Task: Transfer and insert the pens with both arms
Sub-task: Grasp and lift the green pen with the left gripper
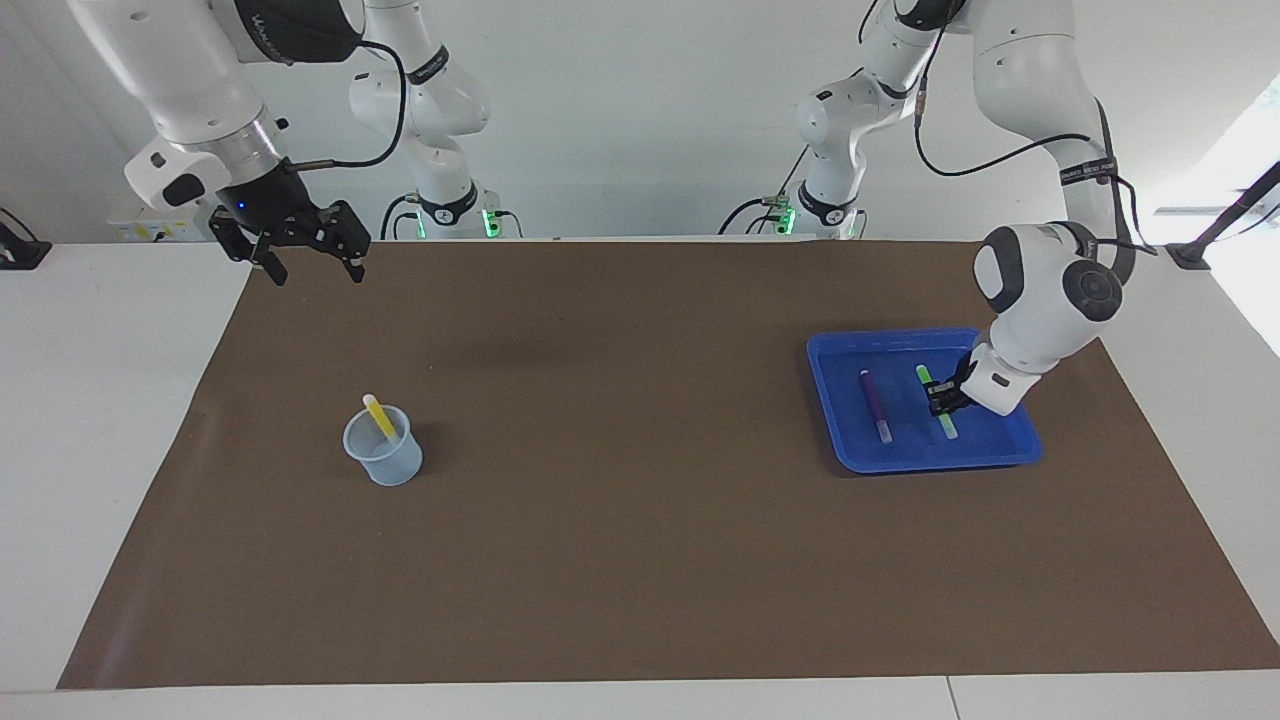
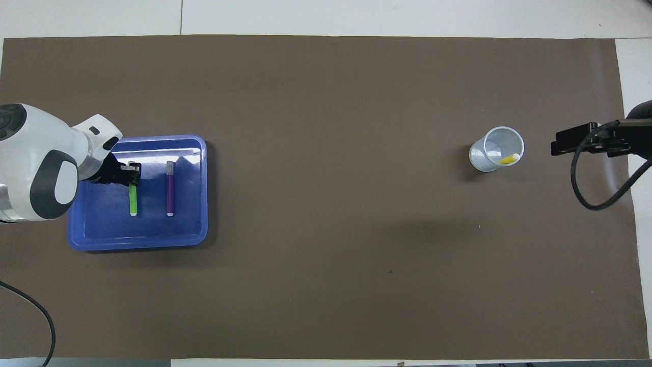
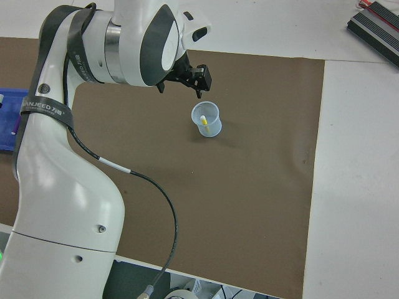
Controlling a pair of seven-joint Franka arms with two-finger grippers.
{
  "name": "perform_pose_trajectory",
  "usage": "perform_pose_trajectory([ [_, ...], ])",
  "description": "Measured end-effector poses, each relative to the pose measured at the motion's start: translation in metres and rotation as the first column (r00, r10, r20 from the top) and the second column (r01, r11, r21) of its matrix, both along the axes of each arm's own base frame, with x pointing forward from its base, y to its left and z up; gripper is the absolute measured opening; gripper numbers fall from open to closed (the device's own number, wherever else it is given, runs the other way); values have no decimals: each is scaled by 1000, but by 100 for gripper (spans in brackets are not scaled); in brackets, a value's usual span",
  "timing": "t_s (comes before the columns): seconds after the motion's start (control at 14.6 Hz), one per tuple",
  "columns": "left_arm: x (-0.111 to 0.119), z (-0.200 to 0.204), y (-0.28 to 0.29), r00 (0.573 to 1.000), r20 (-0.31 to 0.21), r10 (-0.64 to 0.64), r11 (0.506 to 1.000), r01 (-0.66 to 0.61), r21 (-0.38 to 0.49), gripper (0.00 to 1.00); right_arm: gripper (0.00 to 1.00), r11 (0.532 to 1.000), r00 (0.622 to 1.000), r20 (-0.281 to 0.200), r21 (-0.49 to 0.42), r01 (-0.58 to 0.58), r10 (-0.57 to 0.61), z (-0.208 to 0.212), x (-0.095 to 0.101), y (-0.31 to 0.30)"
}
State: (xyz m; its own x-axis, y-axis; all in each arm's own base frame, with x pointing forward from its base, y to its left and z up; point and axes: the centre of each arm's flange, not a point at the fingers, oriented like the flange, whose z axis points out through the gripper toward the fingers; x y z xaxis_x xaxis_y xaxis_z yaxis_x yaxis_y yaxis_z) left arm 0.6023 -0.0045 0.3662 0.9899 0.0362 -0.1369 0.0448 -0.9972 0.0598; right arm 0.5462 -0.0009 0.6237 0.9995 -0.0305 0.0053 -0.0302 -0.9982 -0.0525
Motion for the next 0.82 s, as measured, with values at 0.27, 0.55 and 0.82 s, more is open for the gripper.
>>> perform_pose_trajectory([
  [0.27, 17, 79, -40, 993, -28, 119, 989, -121, -80, 17, 100, 1000, 1000, -8, -12, -26, 26, 1, 0, 13],
  [0.55, 18, 131, -93, 926, -127, 355, 911, -373, -178, 17, 100, 998, 999, -6, -42, -49, 49, 2, 0, 24],
  [0.82, 7, 166, -158, 764, -292, 575, 744, -637, -201, 17, 100, 998, 999, -6, -41, -44, 43, 2, 1, 20],
])
